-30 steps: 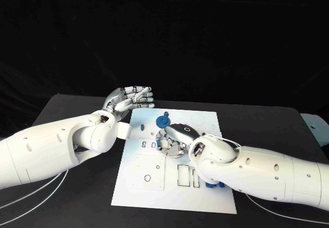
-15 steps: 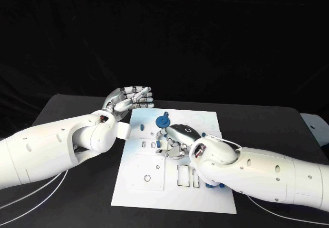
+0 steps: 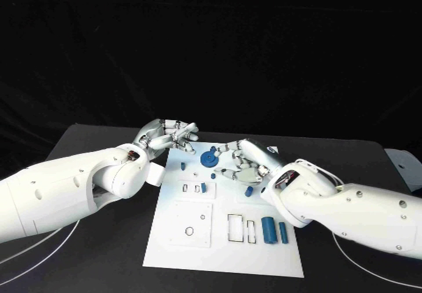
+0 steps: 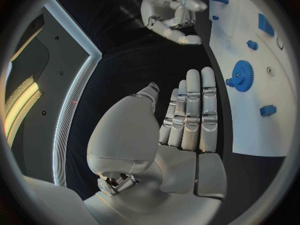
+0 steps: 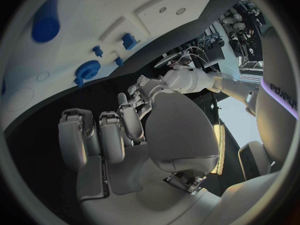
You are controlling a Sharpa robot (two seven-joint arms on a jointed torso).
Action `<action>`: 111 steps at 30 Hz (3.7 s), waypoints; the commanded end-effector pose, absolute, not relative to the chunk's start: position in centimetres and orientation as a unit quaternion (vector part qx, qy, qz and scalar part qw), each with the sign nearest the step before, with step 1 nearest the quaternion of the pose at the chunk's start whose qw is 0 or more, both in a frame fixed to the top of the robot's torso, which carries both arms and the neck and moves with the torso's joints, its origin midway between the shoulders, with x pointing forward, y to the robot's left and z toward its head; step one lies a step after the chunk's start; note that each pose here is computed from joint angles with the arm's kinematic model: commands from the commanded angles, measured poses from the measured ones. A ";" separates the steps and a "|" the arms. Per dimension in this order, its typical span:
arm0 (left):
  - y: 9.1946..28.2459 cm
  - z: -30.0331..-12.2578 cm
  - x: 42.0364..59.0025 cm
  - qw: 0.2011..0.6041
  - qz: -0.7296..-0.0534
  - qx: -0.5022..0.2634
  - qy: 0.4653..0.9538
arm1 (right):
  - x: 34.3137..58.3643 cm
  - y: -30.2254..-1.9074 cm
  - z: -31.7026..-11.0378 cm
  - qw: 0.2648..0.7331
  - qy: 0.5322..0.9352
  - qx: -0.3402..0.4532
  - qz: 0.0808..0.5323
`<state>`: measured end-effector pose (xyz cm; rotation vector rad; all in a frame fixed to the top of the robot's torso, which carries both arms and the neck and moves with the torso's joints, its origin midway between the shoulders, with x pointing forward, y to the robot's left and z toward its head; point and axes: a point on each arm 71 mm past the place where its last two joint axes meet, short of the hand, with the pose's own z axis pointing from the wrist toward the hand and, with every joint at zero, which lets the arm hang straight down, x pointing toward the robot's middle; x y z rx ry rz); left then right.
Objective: Assemble the parts on the task board
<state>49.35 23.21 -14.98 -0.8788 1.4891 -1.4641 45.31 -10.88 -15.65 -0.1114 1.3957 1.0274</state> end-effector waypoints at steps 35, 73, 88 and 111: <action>18.4 -17.3 50.4 0.378 -0.181 -0.025 0.907 | 47.6 -23.8 -13.8 0.606 0.645 0.160 0.437; 15.5 -19.0 50.7 0.339 -0.165 0.013 0.926 | 47.8 -23.6 -14.1 0.605 0.648 0.161 0.434; 15.3 -19.0 50.7 0.336 -0.174 0.005 0.926 | 47.8 -23.5 -14.3 0.603 0.649 0.161 0.435; 16.6 -18.4 50.1 0.338 -0.212 -0.055 0.915 | 47.8 -23.7 -14.9 0.596 0.658 0.163 0.430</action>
